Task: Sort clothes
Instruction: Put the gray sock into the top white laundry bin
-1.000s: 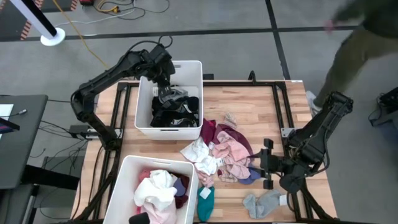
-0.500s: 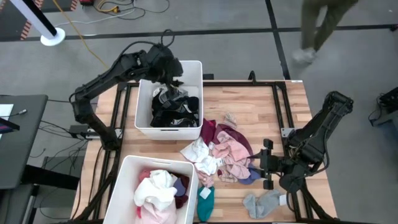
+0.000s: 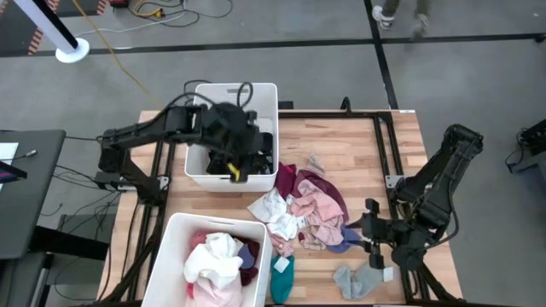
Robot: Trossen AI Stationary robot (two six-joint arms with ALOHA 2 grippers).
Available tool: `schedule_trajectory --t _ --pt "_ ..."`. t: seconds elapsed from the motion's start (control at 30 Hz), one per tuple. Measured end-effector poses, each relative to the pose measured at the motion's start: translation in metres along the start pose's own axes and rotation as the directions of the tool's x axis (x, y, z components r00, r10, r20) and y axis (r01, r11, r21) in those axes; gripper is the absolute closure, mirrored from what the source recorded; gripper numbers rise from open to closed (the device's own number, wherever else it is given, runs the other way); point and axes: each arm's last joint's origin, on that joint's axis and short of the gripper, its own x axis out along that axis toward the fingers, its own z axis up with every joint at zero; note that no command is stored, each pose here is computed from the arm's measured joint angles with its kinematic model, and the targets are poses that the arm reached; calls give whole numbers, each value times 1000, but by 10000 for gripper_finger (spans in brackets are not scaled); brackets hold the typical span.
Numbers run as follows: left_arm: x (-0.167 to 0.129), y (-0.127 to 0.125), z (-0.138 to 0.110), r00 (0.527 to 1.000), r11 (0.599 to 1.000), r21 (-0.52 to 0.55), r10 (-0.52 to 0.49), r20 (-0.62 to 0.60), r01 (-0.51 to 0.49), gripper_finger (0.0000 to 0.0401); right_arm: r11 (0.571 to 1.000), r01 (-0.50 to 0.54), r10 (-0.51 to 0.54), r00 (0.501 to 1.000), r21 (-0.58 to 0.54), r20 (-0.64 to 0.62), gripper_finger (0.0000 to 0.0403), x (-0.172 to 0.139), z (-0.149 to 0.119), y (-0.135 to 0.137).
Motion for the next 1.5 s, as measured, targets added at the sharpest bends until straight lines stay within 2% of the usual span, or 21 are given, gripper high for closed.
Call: schedule_trajectory --t 0.17,0.37,0.73,1.07,1.5 --pt "-2 -31 8 996 996 45 -82 23 81 246 999 -21 22 1000 49 -9 205 -2 -6 7" --pt "-5 -65 13 985 983 75 -171 32 168 246 997 -22 25 999 75 -48 205 12 -21 28" --pt "-19 -114 19 954 947 157 -293 60 281 246 983 -39 84 966 180 -246 205 58 -60 70" --pt "-28 -138 18 940 926 201 -337 54 321 246 977 34 57 910 211 -410 220 95 -93 84" --pt "-37 -157 11 939 924 179 -343 -11 339 246 980 133 -39 862 151 -506 264 130 -118 84"
